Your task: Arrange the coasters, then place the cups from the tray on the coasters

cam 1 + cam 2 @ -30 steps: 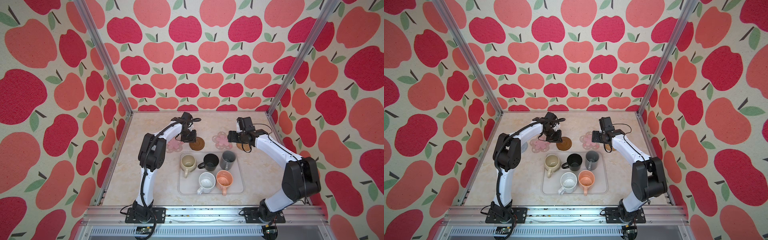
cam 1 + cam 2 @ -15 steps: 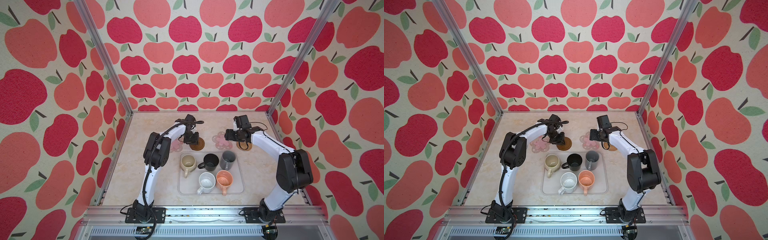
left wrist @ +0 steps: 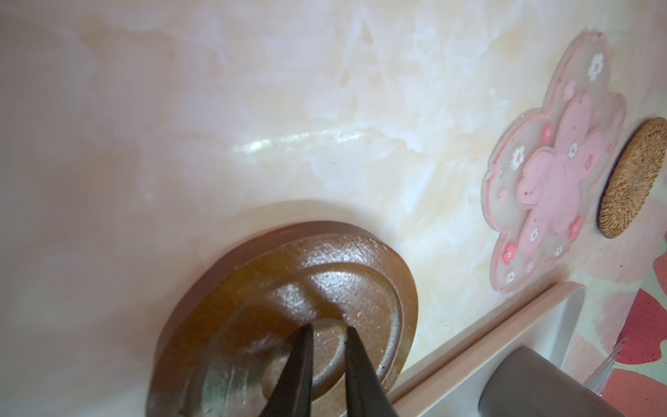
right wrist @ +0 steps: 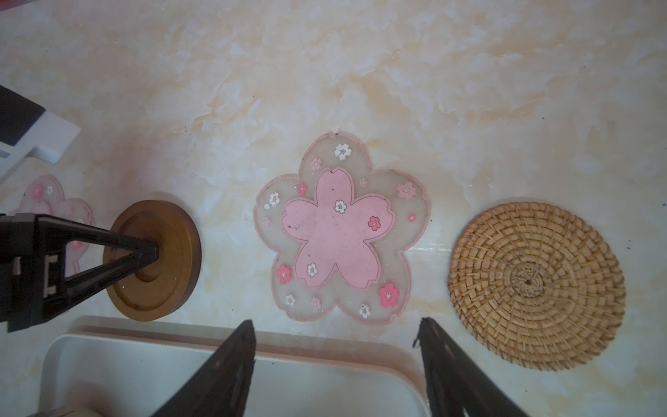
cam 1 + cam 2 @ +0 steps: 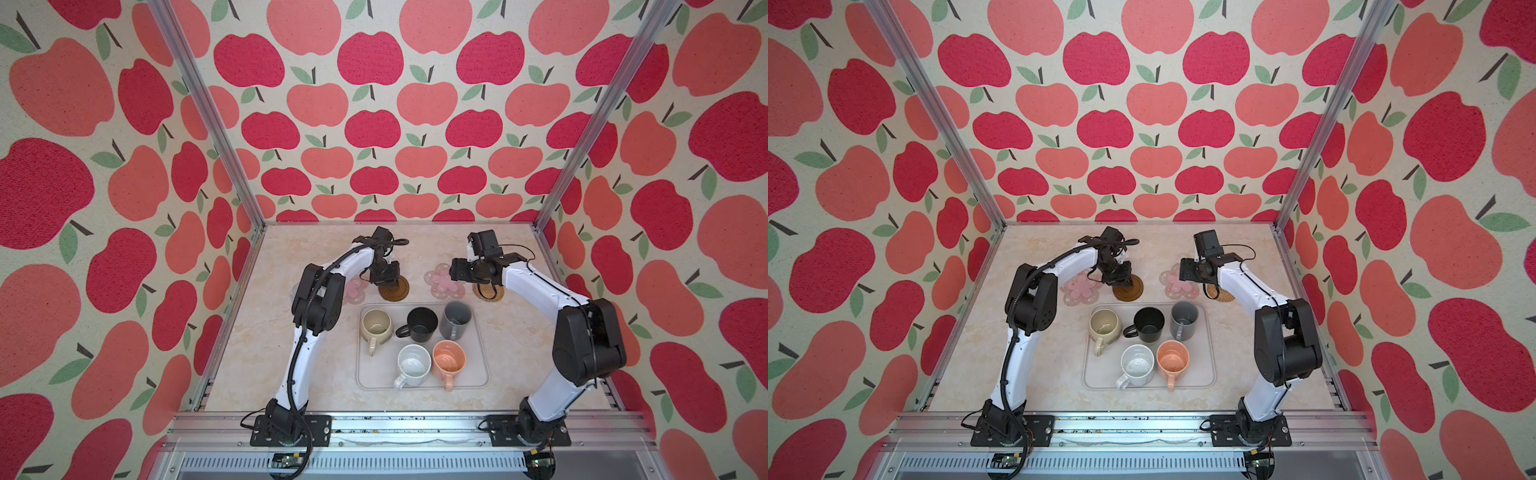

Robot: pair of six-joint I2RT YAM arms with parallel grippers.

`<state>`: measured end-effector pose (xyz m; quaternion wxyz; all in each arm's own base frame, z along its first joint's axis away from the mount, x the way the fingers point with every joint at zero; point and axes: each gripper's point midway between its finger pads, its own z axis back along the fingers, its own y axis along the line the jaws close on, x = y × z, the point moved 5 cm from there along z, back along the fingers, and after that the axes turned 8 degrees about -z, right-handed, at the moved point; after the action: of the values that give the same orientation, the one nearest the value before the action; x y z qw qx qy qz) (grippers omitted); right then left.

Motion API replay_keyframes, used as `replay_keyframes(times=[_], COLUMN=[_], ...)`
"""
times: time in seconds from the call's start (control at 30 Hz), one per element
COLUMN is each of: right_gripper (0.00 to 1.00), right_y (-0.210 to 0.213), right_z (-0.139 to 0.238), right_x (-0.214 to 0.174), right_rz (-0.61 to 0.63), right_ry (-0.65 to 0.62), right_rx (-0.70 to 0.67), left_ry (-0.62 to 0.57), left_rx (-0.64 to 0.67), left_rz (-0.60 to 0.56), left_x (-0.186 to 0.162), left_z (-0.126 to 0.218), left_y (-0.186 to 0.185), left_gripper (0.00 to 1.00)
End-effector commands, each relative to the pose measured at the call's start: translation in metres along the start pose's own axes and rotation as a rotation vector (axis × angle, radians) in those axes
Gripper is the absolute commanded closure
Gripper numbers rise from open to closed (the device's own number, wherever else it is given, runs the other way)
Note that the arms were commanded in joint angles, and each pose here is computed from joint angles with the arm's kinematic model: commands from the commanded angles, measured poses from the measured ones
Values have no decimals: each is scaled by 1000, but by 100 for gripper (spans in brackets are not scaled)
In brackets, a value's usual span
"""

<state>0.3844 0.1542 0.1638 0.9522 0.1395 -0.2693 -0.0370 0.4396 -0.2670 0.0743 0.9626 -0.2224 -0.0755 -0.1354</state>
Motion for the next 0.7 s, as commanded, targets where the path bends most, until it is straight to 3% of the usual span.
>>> replay_keyframes(times=[0.0,0.43,0.67], right_gripper=[26,26,26], right_y=[-1,-4,-4], right_z=[1,3,3], right_x=[5,3,3], right_rz=[-18,-29,-45], right_ry=[-2,1,-2], right_rx=[-5,-2,8], left_ry=[28,42,-26], left_rx=[76,95,-17], left_rz=[38,29,-2], left_x=[-1,1,7], left_z=[-13,-13,6], left_y=[17,17,-2], left_gripper=[80,80,79])
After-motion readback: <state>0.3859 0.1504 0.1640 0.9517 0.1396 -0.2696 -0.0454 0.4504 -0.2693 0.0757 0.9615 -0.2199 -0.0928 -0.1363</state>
